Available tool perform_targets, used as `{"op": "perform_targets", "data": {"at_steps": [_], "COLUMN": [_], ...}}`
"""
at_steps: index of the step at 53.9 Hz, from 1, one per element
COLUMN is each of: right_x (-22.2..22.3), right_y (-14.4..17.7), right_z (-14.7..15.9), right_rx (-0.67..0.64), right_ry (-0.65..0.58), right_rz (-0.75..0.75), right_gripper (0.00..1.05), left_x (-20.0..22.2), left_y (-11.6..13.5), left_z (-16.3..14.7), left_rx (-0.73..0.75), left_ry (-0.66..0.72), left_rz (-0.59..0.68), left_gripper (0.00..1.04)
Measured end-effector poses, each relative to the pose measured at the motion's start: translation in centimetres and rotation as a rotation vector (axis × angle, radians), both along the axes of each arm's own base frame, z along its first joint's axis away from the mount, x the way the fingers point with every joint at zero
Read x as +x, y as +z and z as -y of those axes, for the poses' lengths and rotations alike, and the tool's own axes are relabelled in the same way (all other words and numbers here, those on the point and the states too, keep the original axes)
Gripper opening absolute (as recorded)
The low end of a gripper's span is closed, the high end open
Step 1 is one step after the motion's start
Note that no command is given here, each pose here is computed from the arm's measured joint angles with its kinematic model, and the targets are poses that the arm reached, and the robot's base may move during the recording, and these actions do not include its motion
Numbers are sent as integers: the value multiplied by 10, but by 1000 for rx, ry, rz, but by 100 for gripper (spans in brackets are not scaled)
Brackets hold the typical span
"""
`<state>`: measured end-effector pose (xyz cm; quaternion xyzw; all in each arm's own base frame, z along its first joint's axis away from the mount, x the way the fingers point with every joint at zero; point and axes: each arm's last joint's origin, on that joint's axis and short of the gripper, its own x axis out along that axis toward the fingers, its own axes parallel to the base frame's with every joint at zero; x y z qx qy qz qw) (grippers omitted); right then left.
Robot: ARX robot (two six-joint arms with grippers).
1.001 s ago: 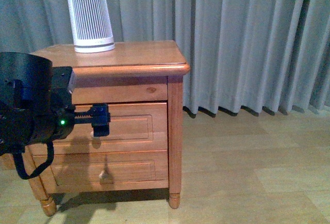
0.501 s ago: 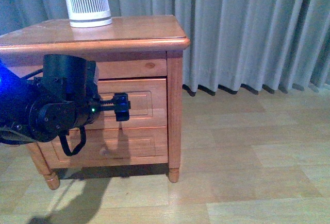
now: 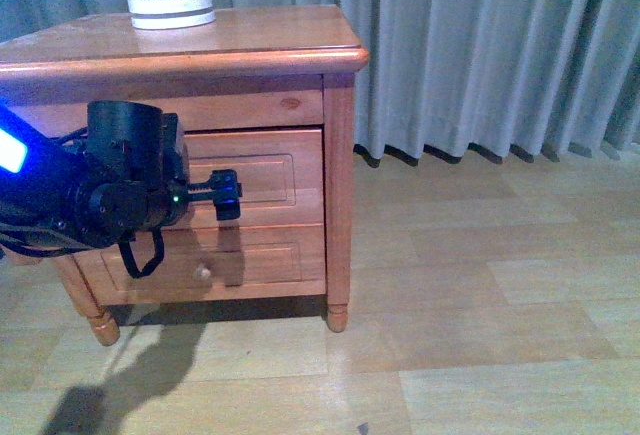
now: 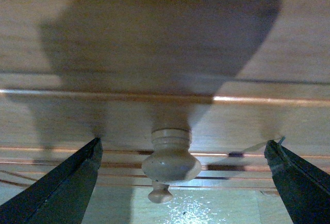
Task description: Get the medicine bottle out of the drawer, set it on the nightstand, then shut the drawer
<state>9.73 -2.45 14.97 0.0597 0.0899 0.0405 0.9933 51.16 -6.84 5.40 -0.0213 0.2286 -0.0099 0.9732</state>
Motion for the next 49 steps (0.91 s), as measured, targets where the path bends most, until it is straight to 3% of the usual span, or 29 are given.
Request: {"op": "perform_targets", "data": {"at_steps": [4, 28, 49], "right_x": [0, 0, 0], "right_y": [0, 0, 0], "right_z": [0, 0, 0], "right_rx": [0, 0, 0], "right_ry": [0, 0, 0], "right_rz": [0, 0, 0], "right_gripper": [98, 98, 98], "left_x": [0, -3, -32], "left_y": [-2, 1, 4], "left_z": [0, -2, -7], "left_rx": [0, 3, 25], "left_ry": [2, -11, -29], "left_rz": [-4, 29, 40], "left_gripper": [95, 27, 24]}}
